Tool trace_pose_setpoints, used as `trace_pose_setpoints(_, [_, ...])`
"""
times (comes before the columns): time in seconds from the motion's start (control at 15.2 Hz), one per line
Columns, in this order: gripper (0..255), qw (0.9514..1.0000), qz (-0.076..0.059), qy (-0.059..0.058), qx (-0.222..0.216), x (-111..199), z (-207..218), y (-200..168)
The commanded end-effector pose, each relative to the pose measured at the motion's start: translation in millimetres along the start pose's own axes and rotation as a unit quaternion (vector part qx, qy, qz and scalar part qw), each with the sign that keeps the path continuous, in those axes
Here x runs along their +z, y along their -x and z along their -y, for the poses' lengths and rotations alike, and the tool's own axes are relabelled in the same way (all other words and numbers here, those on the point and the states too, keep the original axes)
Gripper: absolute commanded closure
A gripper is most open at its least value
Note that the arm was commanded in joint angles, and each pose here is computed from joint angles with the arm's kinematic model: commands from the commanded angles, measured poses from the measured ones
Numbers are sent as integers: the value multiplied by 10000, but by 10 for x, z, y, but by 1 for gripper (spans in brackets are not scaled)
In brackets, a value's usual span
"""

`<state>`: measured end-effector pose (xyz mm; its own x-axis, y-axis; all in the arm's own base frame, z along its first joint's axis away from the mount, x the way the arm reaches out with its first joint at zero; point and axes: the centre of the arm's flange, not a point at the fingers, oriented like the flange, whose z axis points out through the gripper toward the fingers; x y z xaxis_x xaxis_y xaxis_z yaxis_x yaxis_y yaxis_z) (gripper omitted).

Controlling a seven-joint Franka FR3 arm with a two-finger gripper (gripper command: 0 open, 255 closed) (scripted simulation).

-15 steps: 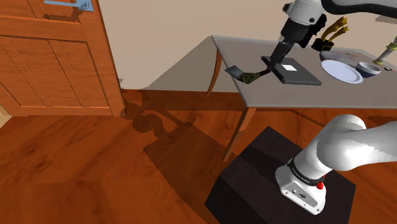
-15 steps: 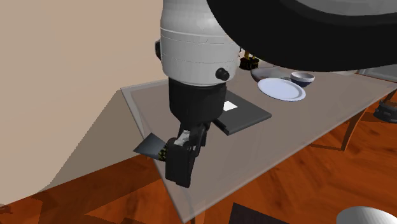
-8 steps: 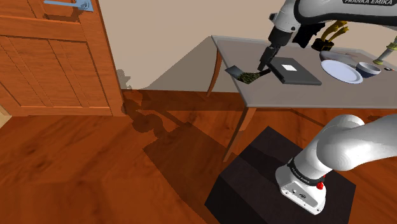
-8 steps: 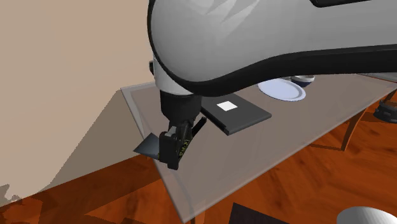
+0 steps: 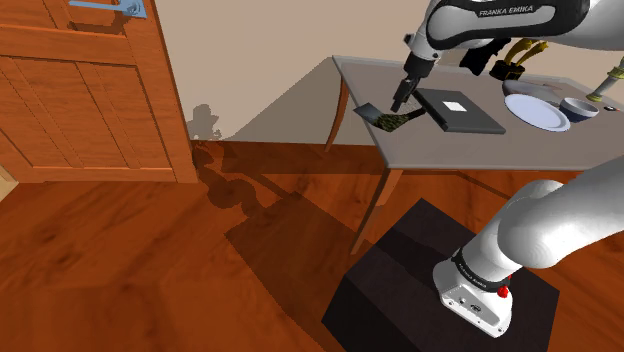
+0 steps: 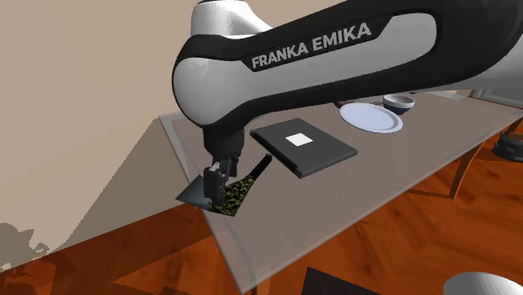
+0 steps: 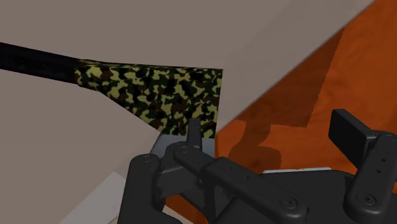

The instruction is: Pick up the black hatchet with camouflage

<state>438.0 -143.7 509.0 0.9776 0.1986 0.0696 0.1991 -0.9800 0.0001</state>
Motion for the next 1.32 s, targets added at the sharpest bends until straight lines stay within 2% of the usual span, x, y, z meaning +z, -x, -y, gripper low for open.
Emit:
trace_pose_setpoints(0.0, [0,10000,0,2,-81,170,-164,-149])
trace_pose_setpoints(0.4, [0,9996,3,-12,-277,567,-631,-533])
trace_pose_setpoints(0.99, [0,9996,4,-12,-277,966,-631,-505])
trace_pose_setpoints(1.06, [255,9996,3,-12,-277,965,-632,-504])
trace_pose_setpoints(1.25, [255,9996,4,-12,-277,964,-634,-504])
